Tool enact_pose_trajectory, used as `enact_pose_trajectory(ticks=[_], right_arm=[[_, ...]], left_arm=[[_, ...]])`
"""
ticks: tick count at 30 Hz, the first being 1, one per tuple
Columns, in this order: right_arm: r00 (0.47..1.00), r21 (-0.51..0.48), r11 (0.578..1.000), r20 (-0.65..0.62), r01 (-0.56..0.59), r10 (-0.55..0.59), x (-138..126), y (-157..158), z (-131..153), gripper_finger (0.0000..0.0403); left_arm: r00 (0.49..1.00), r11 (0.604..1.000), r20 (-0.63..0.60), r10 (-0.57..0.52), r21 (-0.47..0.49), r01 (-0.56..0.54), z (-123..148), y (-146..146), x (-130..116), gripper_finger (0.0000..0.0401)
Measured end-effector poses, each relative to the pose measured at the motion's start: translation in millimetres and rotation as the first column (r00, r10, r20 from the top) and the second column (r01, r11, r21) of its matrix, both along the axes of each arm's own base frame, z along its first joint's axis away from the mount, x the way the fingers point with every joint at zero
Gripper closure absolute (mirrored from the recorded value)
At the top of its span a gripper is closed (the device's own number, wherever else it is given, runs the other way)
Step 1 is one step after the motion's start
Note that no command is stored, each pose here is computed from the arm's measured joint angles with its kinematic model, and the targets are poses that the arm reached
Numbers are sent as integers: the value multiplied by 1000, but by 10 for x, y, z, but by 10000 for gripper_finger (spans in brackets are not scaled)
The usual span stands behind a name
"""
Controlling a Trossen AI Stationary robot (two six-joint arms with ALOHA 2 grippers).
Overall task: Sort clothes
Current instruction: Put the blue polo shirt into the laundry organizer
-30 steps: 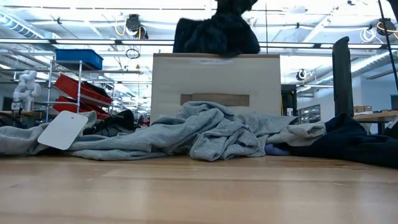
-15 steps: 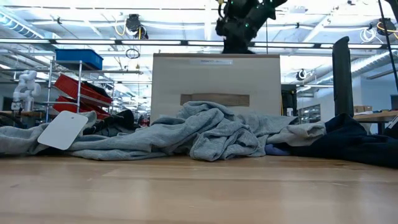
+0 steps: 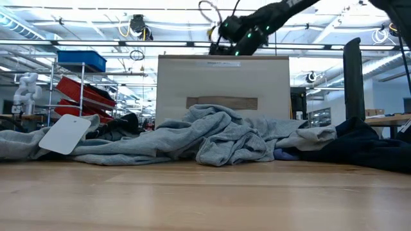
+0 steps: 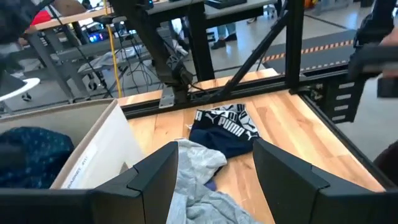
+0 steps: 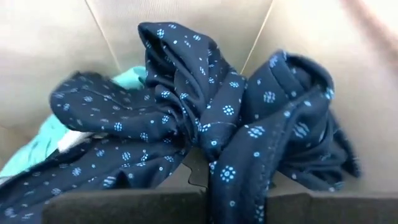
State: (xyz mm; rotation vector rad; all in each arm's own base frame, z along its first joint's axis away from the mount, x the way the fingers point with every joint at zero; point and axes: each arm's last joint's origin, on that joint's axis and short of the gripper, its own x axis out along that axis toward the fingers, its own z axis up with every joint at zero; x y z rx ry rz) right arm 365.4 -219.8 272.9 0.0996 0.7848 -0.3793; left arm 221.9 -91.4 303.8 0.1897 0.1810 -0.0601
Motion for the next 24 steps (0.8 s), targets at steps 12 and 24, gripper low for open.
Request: enact_pose_trajectory(ticks=[12, 24], right_arm=[[990, 98, 995, -141, 24, -10, 59, -11, -388, 380], [986, 95, 995, -163, 2, 14, 70, -12, -173, 292]], left_arm=[[1000, 994, -5, -12, -107, 11, 3, -32, -11, 182], [1000, 996, -1, 8, -85, -8, 4, 19, 10, 182]])
